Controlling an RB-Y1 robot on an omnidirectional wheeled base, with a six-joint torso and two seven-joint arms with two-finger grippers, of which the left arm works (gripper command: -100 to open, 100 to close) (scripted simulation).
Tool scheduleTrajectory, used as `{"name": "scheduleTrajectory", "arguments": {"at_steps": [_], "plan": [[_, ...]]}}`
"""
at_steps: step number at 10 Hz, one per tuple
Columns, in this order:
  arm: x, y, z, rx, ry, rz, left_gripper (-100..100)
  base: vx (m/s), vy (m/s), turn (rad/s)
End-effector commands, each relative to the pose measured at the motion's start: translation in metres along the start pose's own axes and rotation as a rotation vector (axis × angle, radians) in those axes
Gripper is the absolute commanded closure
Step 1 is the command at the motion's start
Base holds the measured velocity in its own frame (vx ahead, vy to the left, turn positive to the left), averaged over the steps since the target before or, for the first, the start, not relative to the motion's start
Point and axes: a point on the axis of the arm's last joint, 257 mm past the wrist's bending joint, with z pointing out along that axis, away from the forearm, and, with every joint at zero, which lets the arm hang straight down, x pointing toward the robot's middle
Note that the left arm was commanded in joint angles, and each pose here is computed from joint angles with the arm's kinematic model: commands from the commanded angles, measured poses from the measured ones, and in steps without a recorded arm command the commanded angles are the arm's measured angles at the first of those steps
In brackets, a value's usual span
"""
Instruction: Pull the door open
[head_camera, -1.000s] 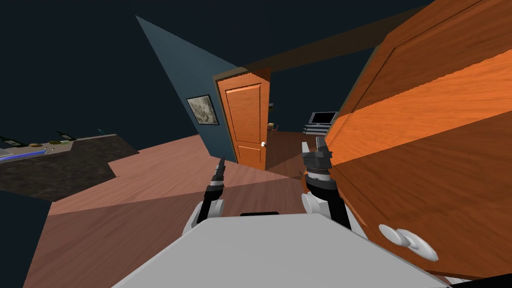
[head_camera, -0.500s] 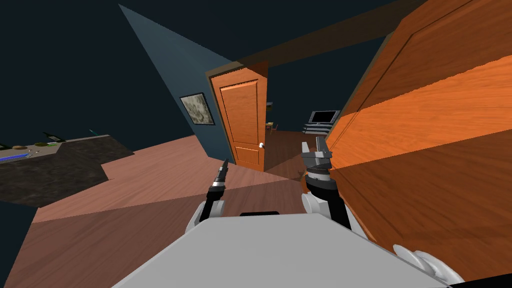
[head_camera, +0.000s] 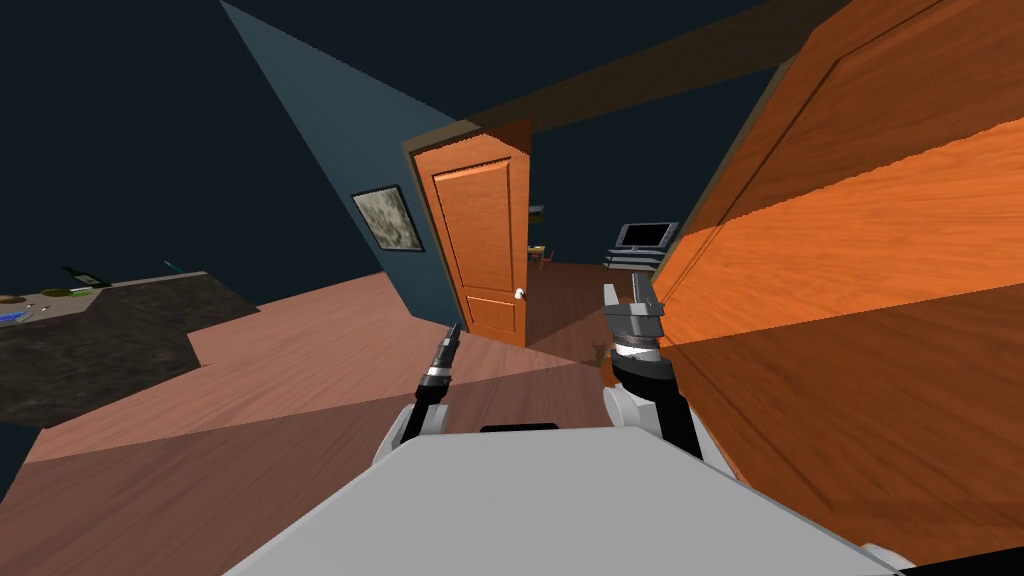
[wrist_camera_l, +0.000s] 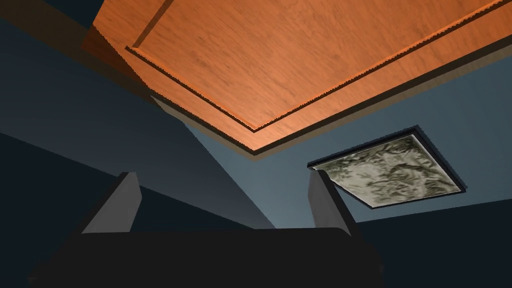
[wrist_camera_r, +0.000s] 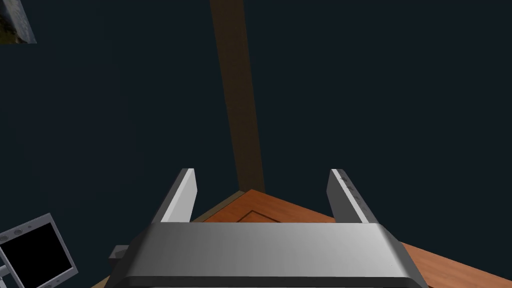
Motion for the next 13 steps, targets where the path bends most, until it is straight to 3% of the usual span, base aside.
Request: {"name": "scheduleTrajectory", "arguments": {"at_steps": [1, 13], "plan": [[0.007, 0.008, -0.0018, -0.005, 0.019, 0.037, -100, 0.11, -0.076, -0.017], [0.054, 0.066, -0.0286, -0.03, 0.163, 0.289, -100, 0.102, -0.07, -0.015]]}}
